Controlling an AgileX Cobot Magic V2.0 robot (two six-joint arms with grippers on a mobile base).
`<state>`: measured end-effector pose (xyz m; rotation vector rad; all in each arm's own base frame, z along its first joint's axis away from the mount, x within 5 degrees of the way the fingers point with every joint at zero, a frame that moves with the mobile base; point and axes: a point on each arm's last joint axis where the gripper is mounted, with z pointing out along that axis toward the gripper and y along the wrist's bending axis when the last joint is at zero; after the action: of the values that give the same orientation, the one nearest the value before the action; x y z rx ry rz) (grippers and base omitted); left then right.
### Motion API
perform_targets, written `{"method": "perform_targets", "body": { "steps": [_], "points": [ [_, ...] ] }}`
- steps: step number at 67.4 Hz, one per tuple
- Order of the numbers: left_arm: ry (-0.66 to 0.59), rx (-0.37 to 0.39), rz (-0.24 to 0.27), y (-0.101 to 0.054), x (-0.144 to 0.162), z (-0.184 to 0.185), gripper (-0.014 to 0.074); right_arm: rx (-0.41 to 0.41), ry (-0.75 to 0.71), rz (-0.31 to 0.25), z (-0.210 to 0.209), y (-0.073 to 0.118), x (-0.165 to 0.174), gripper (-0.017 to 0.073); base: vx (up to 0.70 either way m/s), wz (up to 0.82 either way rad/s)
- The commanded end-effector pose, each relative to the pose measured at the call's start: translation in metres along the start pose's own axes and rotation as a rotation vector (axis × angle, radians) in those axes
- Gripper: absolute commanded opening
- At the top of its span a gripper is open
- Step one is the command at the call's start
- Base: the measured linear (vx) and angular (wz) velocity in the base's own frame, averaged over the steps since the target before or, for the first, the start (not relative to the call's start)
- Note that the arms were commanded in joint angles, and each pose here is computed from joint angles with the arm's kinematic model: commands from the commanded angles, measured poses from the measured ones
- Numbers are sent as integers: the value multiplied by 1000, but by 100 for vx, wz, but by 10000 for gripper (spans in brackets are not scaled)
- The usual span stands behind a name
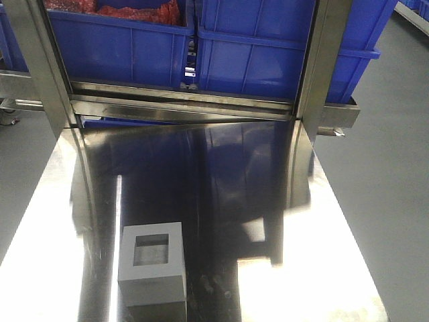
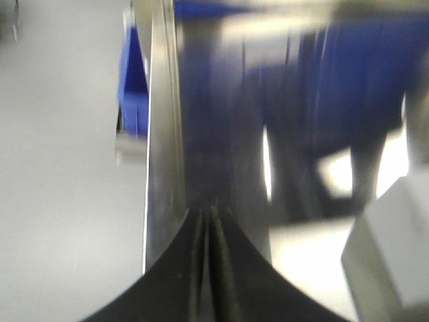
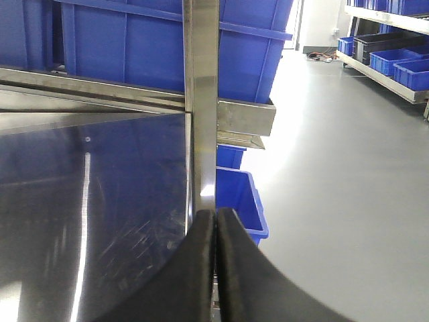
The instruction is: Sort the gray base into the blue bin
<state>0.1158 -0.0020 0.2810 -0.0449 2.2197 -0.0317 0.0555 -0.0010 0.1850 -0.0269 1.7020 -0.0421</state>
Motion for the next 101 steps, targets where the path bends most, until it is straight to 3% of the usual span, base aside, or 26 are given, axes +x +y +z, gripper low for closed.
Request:
{"method": "perform_targets", "body": {
  "steps": [1,10,42,59,85,101],
  "points": [
    [34,5,-22,-1,-9,4,-7,4,-82,-20,0,0,-6,-5,0,0],
    [89,4,-26,-2,-7,11,-7,4,-82,-20,0,0,-6,-5,0,0],
    [78,-1,-18,-1,-7,11,17,4,-82,-20,0,0,-6,-5,0,0],
    [77,-1,-18,-1,-7,11,141,4,-82,-20,0,0,-6,-5,0,0],
    [84,-2,-18,-1,-7,11,447,4,-82,-20,0,0,-6,-5,0,0],
    [76,-1,-19,-1,-8,11,460,4,-82,-20,0,0,-6,-5,0,0]
  ]
}}
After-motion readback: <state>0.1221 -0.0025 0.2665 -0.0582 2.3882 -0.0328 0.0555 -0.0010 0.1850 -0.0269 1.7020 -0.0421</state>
